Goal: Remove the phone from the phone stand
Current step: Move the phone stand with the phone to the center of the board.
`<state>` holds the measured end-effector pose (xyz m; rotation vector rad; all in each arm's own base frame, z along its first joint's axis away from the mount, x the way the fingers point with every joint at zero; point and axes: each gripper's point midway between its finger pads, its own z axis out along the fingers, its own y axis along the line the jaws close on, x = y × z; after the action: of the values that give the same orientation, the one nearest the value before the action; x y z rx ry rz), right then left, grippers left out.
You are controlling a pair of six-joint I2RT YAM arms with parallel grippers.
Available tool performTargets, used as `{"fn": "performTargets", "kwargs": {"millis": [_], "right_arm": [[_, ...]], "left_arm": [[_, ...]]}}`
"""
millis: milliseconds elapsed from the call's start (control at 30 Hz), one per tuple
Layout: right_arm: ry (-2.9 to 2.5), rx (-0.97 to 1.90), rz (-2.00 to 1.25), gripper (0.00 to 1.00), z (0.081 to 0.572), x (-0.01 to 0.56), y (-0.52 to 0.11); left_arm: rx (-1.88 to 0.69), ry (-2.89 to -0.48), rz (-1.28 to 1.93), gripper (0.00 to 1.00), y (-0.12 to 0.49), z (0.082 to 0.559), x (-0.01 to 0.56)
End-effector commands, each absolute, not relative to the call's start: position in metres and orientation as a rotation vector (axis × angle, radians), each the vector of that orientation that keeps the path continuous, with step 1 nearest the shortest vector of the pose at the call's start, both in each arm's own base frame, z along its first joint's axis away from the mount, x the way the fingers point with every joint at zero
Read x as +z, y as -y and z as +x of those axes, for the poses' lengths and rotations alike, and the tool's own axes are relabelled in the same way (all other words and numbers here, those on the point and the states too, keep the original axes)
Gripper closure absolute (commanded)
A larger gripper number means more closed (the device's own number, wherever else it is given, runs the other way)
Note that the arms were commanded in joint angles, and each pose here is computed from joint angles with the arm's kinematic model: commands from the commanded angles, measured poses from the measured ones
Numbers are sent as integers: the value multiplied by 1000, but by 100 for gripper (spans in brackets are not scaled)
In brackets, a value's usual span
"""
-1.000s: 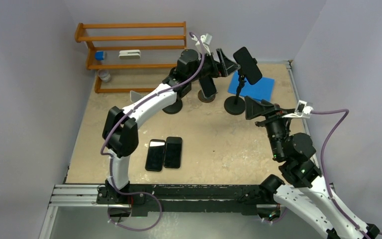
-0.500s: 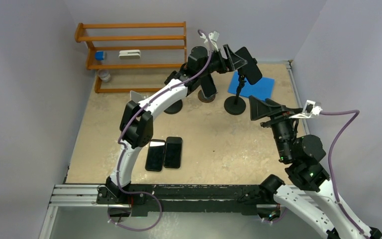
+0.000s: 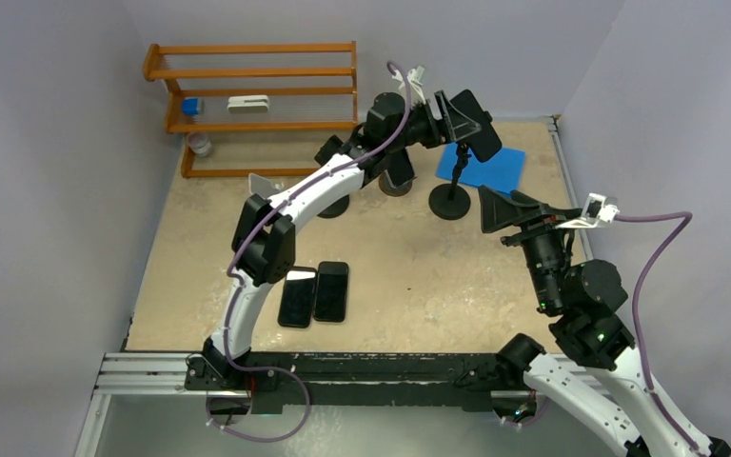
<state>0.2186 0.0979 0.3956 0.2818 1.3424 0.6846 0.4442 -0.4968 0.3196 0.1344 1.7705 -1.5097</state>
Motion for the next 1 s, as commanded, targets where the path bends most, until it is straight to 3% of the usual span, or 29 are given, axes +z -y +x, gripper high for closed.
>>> {"fn": "performTargets", "kwargs": {"millis": [0, 433, 567, 767, 967], "right_arm": [[-1282, 711, 286, 9, 210, 418, -92], [-1286, 710, 287, 9, 209, 417, -91], [-1289, 707, 288, 9, 209, 416, -90], [-1286, 701, 291, 9, 208, 417, -88], [-1286, 700, 293, 9, 208, 416, -88]], "left_arm": [[-1532, -1728, 140, 27, 496, 435, 344], [-1547, -1742, 149, 53, 499, 434, 339], [-1552, -1756, 143, 54, 500, 434, 334], [-1560, -1758, 138, 46, 501, 435, 334], [-1577, -1752, 150, 70, 504, 434, 336]]}}
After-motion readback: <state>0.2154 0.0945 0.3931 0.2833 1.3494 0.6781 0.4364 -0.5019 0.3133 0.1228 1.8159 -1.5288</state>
